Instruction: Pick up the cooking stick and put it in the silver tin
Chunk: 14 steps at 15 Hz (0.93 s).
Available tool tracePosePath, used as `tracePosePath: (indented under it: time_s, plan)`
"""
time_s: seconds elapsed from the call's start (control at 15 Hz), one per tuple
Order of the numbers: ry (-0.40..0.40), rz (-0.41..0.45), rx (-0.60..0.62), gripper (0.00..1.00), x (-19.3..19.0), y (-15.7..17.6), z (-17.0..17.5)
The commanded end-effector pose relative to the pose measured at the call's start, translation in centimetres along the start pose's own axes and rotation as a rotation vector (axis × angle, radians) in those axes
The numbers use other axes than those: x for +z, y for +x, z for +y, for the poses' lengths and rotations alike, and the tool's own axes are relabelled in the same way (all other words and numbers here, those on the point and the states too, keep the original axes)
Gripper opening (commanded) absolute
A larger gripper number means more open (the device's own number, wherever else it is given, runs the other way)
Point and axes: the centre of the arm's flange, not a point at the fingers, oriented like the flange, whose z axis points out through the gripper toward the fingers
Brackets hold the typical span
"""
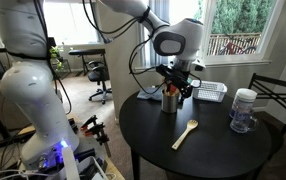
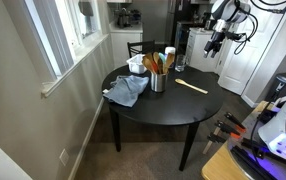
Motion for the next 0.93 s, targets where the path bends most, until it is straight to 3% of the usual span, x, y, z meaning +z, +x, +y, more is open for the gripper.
tracePosePath:
  time_s: [0.0, 0.2, 0.4, 0.6, 0.87]
  plan:
    - [0.0, 0.0, 0.0, 1.0, 0.0, 0.0, 0.0]
    - [-0.015, 0.047, -0.05, 1.0, 0.8, 0.4, 1.3]
    - [-0.091, 0.106, -0.158, 1.0, 3.0, 1.8, 2.4]
    - [-0.155, 0.125, -0.267, 1.0, 6.4, 3.5, 2.4]
    - [-0.178, 0.123, -0.385, 1.0, 12.1, 6.0, 1.5]
